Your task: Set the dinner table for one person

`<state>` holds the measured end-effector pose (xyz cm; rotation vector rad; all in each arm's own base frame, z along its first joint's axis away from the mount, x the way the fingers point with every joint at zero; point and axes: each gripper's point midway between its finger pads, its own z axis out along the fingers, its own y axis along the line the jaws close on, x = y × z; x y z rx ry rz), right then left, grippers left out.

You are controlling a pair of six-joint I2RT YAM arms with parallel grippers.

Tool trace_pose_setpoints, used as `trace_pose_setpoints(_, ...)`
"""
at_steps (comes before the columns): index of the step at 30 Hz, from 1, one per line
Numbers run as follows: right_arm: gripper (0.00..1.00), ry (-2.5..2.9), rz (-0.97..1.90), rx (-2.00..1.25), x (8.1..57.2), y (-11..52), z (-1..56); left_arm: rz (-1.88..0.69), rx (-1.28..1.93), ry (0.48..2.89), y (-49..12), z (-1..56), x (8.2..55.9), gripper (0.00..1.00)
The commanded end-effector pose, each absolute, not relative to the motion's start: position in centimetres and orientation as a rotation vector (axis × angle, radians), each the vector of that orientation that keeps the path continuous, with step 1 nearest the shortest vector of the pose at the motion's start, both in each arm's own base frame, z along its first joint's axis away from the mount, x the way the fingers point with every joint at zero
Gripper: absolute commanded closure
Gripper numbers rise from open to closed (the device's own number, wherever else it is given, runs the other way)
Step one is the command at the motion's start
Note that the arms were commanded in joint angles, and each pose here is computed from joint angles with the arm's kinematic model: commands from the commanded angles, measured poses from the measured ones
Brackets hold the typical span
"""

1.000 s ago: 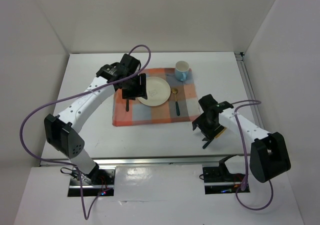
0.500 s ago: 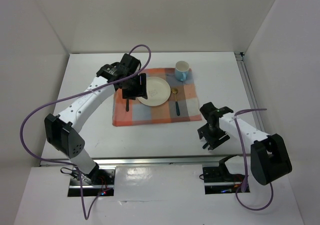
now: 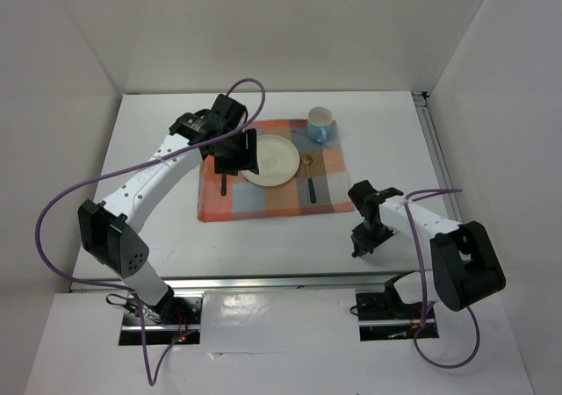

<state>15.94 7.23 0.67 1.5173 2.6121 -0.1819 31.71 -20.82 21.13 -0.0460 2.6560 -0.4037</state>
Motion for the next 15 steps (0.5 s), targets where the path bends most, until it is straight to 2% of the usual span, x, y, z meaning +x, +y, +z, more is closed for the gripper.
trace_pose_setpoints(1, 0.83, 2.560, -0.238, 1.515, 16.7, 6.3, 0.0, -0.388, -0.025, 2.650, -20.6, 21.5, 31.8, 0.27)
trace_pose_setpoints(5, 1.00, 2.506, -0.259, 1.455, 18.0, 5.4, 2.3, -0.382, -0.029, 2.638, -20.6, 21.8, 32.0, 0.27)
trace_pose_setpoints(8, 1.00, 2.449, -0.196, 1.324, 21.2, 5.4, 4.7, -0.387, -0.028, 2.629, -20.6, 22.1, 32.2, 0.27)
trace_pose_setpoints(10, 1.00, 2.502, -0.188, 1.134, 22.7, 5.5, 5.9, -0.382, -0.029, 2.638, -20.5, 22.0, 32.0, 0.27)
trace_pose_setpoints(13, 1.00, 2.575, -0.064, 0.776, 27.5, 7.8, 8.3, -0.356, -0.050, 2.630, -20.2, 22.0, 32.2, 0.27)
trace_pose_setpoints(15, 1.00, 2.665, -0.043, 0.511, 29.4, 9.1, 7.3, -0.317, -0.060, 2.630, -19.7, 21.8, 32.3, 0.27)
